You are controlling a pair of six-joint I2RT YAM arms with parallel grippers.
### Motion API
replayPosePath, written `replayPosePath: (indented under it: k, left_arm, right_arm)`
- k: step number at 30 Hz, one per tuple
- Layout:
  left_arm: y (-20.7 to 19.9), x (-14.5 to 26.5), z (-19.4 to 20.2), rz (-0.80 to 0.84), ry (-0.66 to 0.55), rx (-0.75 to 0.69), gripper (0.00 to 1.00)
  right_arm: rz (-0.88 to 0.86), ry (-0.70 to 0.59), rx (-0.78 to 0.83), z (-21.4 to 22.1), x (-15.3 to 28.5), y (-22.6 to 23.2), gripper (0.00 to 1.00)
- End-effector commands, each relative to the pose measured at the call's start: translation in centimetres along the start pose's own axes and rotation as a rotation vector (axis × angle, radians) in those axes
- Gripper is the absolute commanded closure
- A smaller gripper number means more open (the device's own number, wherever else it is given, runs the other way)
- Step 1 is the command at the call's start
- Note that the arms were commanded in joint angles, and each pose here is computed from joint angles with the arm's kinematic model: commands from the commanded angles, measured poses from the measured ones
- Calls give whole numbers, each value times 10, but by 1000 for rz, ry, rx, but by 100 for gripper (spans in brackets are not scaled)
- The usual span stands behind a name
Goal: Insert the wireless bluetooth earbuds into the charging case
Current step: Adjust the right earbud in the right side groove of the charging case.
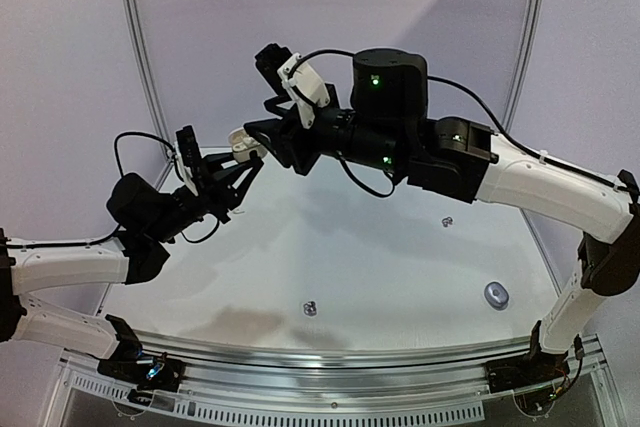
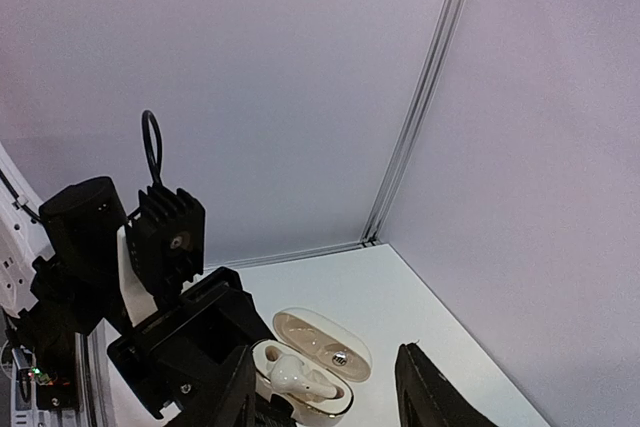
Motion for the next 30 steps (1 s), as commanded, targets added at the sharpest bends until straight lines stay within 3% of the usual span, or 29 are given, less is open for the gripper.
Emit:
replayPosePath:
  k: [1, 14, 25, 30]
  left_arm:
    - [1, -2, -11, -13, -15, -20, 100]
    - [1, -2, -11, -9, -14, -23, 100]
    - [1, -2, -13, -5, -15, -24, 100]
    - [0, -3, -13, 2, -17, -24, 100]
  right_arm:
    - [7, 27, -25, 0, -3, -2, 52]
    - [-40, 78, 8, 17, -25, 11, 54]
    - [-14, 86, 8, 20, -28, 9, 70]
    - [-8, 96, 9, 22, -28, 8, 73]
Point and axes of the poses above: each gripper's point midway between its finger pads, its own x axis back along the fingers, its own y axis along the line the jaws close on, z = x × y, the point moved 7 cm from there along x, back along the fingers, and after that the axes turned 9 degrees about x, right-handed, at the moved point
